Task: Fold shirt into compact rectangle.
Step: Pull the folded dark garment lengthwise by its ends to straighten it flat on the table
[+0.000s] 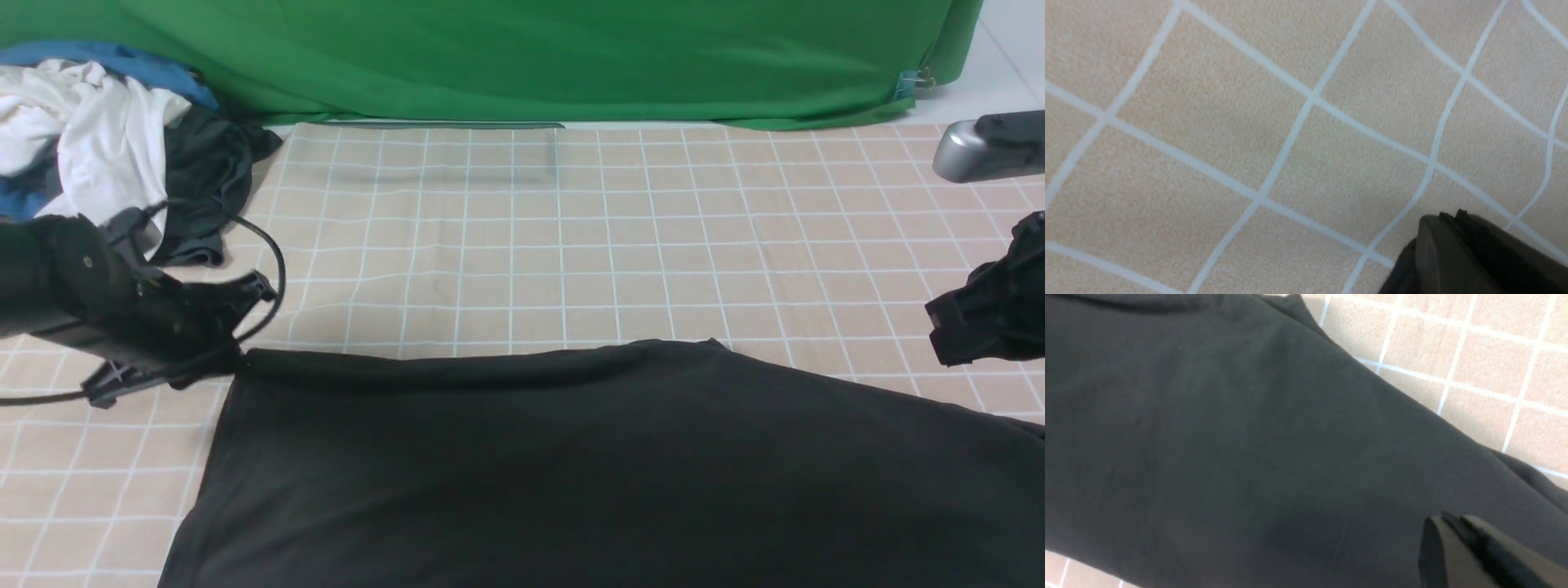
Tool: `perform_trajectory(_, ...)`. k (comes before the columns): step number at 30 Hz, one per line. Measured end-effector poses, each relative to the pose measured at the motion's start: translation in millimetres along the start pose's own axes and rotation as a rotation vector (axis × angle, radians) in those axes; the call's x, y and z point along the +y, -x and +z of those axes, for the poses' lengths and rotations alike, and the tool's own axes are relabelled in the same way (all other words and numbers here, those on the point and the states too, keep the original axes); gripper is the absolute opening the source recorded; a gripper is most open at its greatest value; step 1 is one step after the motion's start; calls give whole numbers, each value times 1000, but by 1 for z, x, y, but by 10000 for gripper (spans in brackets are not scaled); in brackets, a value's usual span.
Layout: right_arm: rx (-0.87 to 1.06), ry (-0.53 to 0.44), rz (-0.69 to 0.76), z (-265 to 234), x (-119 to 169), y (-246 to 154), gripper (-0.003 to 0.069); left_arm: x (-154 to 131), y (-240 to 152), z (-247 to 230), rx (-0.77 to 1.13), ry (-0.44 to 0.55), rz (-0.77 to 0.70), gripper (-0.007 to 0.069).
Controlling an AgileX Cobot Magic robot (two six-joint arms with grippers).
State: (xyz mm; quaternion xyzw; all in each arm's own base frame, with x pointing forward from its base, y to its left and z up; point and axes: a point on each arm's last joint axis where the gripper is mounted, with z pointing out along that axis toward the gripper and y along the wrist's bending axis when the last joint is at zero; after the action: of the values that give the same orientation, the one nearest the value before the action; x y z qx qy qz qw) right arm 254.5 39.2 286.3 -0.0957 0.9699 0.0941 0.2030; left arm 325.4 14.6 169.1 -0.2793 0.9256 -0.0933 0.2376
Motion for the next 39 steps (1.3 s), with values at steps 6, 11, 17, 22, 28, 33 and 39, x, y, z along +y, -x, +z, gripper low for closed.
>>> perform_trajectory(6,26,6,0,0,1,-2,81,-11,3,-23,126,-8,69,13)
perform_trajectory(11,31,7,1,0,1,-3,83,-14,-6,-37,226,-27,157,13)
perform_trajectory(17,30,7,1,0,1,-3,90,-10,-4,-35,209,5,295,60)
perform_trajectory(22,21,5,1,0,0,-2,90,-10,-1,-21,186,6,305,234)
perform_trajectory(28,0,1,2,0,0,0,91,-15,1,-13,155,-47,236,464)
perform_trajectory(33,-5,1,2,0,0,0,91,-16,1,-5,153,-69,178,538)
perform_trajectory(39,-10,0,2,0,0,1,91,-15,-3,8,189,-67,110,343)
